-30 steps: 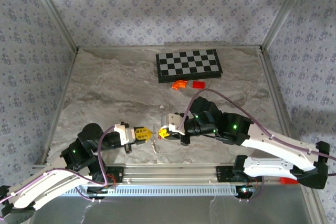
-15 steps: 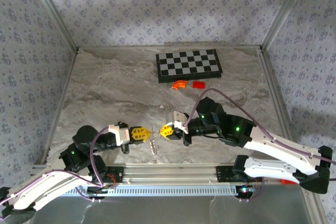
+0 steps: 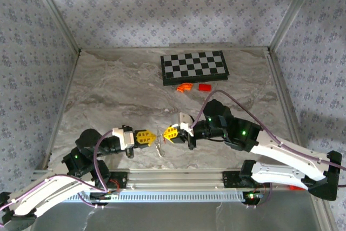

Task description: Put the keys on the keyring

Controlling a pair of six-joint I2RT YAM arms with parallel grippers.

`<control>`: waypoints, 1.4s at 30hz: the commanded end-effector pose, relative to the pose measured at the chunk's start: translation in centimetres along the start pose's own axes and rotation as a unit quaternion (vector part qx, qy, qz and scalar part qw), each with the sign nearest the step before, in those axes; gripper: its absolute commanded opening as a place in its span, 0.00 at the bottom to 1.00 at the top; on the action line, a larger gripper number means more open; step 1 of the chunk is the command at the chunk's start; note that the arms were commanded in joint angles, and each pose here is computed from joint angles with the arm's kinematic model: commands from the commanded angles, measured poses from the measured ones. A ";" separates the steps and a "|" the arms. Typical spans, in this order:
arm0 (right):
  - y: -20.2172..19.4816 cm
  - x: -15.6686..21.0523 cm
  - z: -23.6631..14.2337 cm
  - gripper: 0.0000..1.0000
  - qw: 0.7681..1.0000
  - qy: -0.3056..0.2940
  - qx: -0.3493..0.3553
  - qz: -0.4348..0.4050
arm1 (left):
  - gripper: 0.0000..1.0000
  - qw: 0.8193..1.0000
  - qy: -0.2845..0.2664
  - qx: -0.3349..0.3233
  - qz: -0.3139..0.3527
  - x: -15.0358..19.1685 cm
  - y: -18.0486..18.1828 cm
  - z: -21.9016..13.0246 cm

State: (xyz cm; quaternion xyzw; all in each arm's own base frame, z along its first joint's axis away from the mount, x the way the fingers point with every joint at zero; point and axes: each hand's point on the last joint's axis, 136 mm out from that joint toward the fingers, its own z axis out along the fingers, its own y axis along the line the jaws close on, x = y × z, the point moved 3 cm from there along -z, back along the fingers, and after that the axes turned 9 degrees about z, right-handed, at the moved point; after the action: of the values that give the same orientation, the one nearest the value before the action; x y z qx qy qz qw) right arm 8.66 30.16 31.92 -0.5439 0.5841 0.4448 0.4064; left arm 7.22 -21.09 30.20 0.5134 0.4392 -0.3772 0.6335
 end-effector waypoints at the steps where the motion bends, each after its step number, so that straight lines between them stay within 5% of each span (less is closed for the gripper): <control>1: 0.3 -0.5 -0.1 0.00 1.000 -0.012 -0.009 0.002 | 0.00 0.999 -0.032 0.007 0.006 -1.4 -0.1 0.0; 42: 0.5 -0.2 0.1 0.00 1.000 0.003 -0.024 0.005 | 0.00 0.999 -0.033 0.006 0.010 -1.5 -0.2 -0.3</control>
State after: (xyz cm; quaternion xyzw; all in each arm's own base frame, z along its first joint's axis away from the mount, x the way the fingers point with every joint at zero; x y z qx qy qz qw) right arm 8.49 30.30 31.61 -0.5482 0.5837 0.4484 0.3970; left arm 7.09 -20.99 29.94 0.5141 0.4378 -0.3783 0.6332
